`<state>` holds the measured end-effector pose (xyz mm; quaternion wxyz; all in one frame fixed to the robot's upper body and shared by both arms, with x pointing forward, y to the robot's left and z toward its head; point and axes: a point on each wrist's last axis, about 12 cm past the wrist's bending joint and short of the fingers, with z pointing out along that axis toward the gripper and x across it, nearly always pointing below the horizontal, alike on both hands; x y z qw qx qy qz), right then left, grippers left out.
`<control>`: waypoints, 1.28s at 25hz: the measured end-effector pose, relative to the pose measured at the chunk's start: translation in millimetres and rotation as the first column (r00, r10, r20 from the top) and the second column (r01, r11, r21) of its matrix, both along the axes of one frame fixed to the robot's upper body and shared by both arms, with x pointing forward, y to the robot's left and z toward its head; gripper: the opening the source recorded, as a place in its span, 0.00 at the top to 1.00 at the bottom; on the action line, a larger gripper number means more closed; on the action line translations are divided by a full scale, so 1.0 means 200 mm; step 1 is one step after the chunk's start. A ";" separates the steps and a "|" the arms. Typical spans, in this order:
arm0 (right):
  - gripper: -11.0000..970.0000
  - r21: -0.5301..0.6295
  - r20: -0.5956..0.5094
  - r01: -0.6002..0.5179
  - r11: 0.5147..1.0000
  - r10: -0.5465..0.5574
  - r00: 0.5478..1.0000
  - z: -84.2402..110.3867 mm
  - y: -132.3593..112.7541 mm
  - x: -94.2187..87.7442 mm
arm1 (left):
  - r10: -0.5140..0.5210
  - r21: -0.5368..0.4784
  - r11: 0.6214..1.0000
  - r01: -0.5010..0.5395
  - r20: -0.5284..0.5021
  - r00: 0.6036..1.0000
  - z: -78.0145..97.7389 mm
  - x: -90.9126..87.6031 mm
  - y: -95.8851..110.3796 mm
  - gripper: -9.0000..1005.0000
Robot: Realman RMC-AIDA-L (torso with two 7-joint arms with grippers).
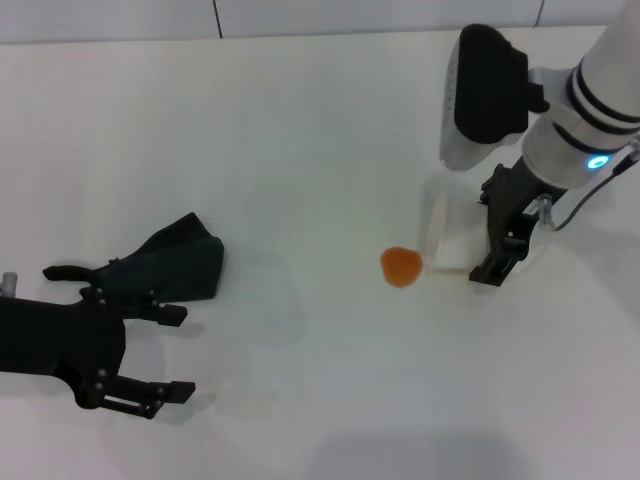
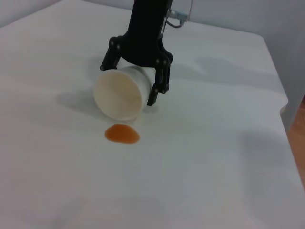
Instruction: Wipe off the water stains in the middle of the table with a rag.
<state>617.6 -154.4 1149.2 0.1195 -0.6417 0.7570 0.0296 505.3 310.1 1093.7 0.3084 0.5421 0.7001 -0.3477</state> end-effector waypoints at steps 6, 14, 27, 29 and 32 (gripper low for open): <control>0.15 0.016 0.006 -0.001 1.000 0.001 1.000 -0.03 0.01 -0.01 | 0.002 0.002 1.000 -0.002 -0.002 1.000 0.00 0.00 0.00 0.13; 0.17 0.020 -0.004 -0.001 1.000 0.001 1.000 -0.04 0.00 -0.02 | 0.002 0.001 1.000 -0.002 -0.010 1.000 0.00 -0.01 0.01 0.13; 0.24 0.395 0.068 0.023 0.918 -0.055 0.996 0.12 -0.25 -0.10 | 0.003 0.005 1.000 -0.003 -0.008 1.000 0.00 -0.01 0.02 0.13; 0.28 0.515 0.088 0.018 0.857 -0.073 0.993 0.09 -0.33 -0.14 | 0.003 0.005 1.000 -0.003 -0.008 1.000 0.00 -0.01 0.02 0.13; 0.31 0.614 0.095 0.015 0.789 -0.093 0.991 -0.01 -0.40 -0.19 | 0.002 0.005 1.000 -0.002 -0.007 1.000 0.00 -0.01 0.02 0.13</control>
